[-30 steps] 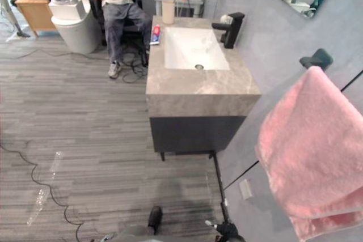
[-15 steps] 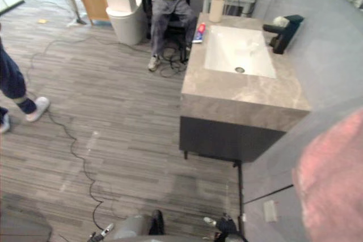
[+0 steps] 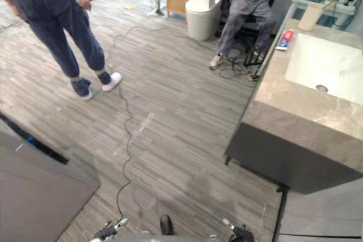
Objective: Organize washtable
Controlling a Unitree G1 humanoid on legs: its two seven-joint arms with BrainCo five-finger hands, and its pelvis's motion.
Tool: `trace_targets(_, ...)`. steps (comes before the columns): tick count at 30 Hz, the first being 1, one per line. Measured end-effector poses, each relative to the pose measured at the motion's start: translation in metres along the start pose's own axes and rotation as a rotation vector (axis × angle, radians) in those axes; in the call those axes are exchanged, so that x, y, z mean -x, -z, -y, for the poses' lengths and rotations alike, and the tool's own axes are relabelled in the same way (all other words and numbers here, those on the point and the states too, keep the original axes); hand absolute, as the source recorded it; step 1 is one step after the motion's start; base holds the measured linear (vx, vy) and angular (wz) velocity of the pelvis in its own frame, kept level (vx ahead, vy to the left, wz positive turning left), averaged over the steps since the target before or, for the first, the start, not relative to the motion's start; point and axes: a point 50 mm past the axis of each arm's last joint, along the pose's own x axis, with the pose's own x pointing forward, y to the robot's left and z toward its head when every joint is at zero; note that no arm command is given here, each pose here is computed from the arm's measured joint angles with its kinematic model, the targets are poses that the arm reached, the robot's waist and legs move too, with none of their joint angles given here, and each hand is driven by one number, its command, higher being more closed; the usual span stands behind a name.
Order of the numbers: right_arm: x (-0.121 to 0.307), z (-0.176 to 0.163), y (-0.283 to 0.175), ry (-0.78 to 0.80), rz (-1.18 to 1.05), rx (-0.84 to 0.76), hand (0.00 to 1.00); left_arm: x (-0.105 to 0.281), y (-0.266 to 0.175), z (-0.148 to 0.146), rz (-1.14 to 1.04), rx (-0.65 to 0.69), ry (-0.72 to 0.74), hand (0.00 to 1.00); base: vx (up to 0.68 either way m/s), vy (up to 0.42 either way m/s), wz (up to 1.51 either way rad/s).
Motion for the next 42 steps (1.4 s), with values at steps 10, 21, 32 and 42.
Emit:
trace_targets(10,0.003,0.017,0.017,0.044,-0.056,-0.007,0.0,0.0,0.0,0.006,0.003,-0.019,0.021,0.0,-0.08,0.009,0.23)
trace_targets(21,0.004,0.003,0.016,-0.009,-0.041,0.041,0.0,-0.003,-0.013,0.008,0.041,-0.076,0.031,0.0,0.06,-0.02,0.31)
trace_targets(32,0.004,0.002,0.02,-0.027,-0.05,0.132,0.0,-0.004,-0.016,0.009,0.046,-0.087,0.031,0.0,0.05,-0.092,0.04)
trace_targets(42,0.004,0.001,0.021,-0.046,-0.051,0.213,0.0,-0.004,-0.015,0.012,0.041,-0.199,0.048,0.0,0.0,-0.093,-0.02)
